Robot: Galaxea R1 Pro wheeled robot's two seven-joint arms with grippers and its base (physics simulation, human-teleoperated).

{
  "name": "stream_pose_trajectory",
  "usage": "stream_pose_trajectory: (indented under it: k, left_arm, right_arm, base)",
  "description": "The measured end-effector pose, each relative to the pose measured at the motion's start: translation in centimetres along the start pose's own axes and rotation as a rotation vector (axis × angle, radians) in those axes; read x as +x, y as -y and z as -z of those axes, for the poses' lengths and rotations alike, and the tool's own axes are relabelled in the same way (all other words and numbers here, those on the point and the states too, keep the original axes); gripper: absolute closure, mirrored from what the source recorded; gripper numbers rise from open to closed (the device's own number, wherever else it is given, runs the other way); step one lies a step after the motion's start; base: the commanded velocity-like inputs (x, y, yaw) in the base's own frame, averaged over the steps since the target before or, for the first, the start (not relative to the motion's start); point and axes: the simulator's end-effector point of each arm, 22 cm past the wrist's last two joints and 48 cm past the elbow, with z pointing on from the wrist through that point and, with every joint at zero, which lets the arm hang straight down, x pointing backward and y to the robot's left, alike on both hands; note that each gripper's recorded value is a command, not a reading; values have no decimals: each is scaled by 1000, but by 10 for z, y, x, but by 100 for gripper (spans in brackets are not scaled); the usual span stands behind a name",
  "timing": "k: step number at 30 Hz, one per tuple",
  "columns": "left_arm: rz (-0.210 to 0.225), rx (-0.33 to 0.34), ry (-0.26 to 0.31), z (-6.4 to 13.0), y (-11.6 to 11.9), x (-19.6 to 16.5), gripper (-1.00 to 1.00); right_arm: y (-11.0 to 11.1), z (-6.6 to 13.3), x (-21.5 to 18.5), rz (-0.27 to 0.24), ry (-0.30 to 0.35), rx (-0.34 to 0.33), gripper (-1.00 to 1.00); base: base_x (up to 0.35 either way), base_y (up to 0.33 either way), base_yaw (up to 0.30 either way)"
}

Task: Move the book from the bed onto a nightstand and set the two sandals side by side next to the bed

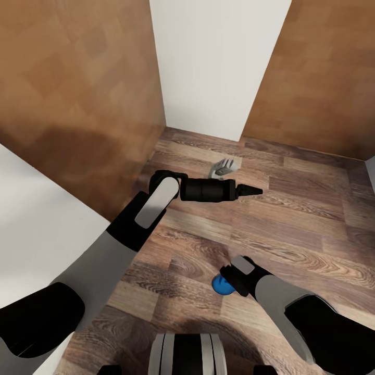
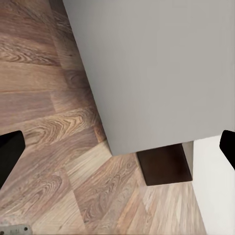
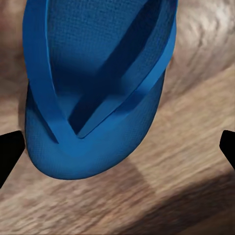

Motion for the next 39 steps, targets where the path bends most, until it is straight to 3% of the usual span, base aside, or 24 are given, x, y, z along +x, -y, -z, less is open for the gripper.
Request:
stream_pose_trajectory:
  k: [7,20,39]
  left_arm:
    - [27,1,-8,-5,-16,8,-100]
    - [28,1,-8,-5,-16,8,-100]
    - [28,2,-8,-5,-16,8,-100]
  right_arm:
    - [6,-14,7,-7,-19,20,-100]
    - [7,-15,6,-1,-15,21,-100]
    - [7,-15,6,-1,-15,21,-100]
  base:
    - [0,0,0]
    - [5,0,0]
    - [113,42,0]
